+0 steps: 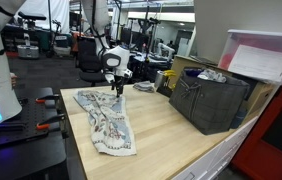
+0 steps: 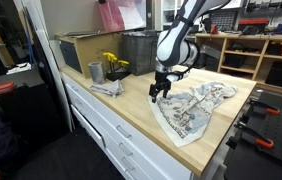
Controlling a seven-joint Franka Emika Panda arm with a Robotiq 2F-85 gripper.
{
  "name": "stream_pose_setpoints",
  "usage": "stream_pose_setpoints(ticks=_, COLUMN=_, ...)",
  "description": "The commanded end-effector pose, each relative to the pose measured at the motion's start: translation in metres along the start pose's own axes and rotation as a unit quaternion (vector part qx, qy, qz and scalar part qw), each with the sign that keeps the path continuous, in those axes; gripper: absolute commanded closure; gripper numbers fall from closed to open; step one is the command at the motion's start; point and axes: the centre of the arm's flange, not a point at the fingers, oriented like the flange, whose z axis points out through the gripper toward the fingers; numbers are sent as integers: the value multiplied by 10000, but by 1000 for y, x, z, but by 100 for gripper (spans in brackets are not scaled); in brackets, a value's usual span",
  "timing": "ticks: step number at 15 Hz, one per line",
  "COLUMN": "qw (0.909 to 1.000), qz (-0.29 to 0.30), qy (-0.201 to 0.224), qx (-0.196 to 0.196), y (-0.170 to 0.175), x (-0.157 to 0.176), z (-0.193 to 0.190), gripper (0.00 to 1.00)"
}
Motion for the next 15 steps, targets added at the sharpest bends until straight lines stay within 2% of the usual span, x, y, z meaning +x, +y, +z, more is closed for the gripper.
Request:
stream_pose_setpoints(ticks=1, qw=9991, qz=-187, qy=141, qx=-345, y=0, x=8, z=24, gripper=25)
stream_pose_setpoints(ticks=3, qw=9984, qz=-283, qy=133, qx=-465, y=1, x=7, z=29, gripper=34)
stream_pose_setpoints(ticks=7, qw=9967, qz=-414, qy=268, qx=-641, y=-5, x=16, z=21, gripper=66)
stream_pose_setpoints(ticks=12, qw=9952, qz=-529, qy=525, qx=-632, y=-28, x=39, z=3, gripper=100)
stream_pose_setpoints(ticks=15, qw=9938, qz=-677, qy=699, qx=-531, y=-53, x=50, z=-7, gripper=100)
